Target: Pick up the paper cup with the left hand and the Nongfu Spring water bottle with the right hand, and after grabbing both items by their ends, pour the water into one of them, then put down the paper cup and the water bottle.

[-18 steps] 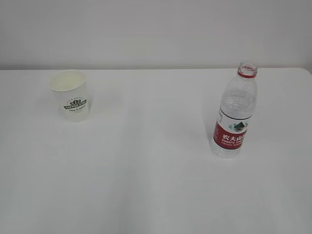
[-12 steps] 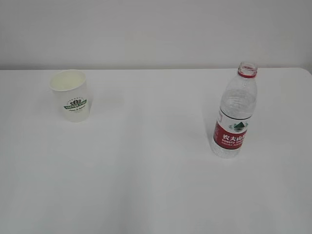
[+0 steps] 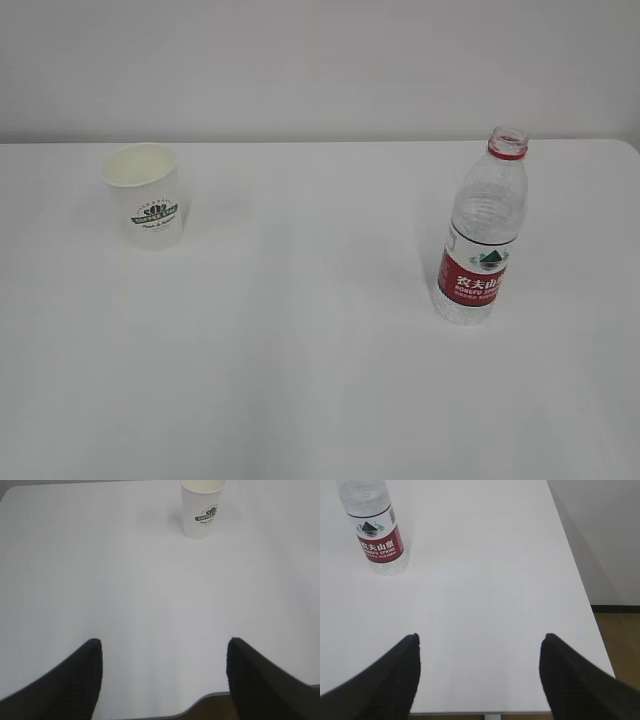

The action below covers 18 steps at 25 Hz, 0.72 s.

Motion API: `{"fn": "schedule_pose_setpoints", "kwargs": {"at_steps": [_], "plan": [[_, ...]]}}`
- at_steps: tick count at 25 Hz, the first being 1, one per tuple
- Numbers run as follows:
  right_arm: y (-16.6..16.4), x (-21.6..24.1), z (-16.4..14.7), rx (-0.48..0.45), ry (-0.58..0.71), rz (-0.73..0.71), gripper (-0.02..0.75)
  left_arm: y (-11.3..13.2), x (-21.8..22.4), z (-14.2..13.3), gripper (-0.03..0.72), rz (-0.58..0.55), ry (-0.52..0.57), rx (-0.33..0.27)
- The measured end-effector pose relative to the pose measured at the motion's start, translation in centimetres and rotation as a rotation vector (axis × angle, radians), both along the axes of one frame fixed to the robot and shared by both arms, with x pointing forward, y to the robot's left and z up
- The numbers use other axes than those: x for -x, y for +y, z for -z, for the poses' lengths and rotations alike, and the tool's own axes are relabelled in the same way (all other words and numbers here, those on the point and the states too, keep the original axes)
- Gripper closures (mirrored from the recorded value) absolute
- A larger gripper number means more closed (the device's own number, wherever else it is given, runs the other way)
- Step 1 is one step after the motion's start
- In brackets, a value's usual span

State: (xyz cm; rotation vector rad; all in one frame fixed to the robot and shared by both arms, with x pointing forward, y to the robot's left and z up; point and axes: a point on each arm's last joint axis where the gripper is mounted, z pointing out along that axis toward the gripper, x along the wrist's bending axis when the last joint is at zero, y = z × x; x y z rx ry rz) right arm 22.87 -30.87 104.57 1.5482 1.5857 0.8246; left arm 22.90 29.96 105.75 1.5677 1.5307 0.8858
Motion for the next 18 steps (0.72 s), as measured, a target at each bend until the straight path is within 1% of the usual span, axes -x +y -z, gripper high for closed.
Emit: {"fn": "schedule_pose_setpoints", "kwargs": {"at_steps": [18], "plan": [[0.00,0.00,0.00,0.000,0.000,0.000,0.175,0.00,0.00,0.00,0.133,0.000,0.000,0.000]]}}
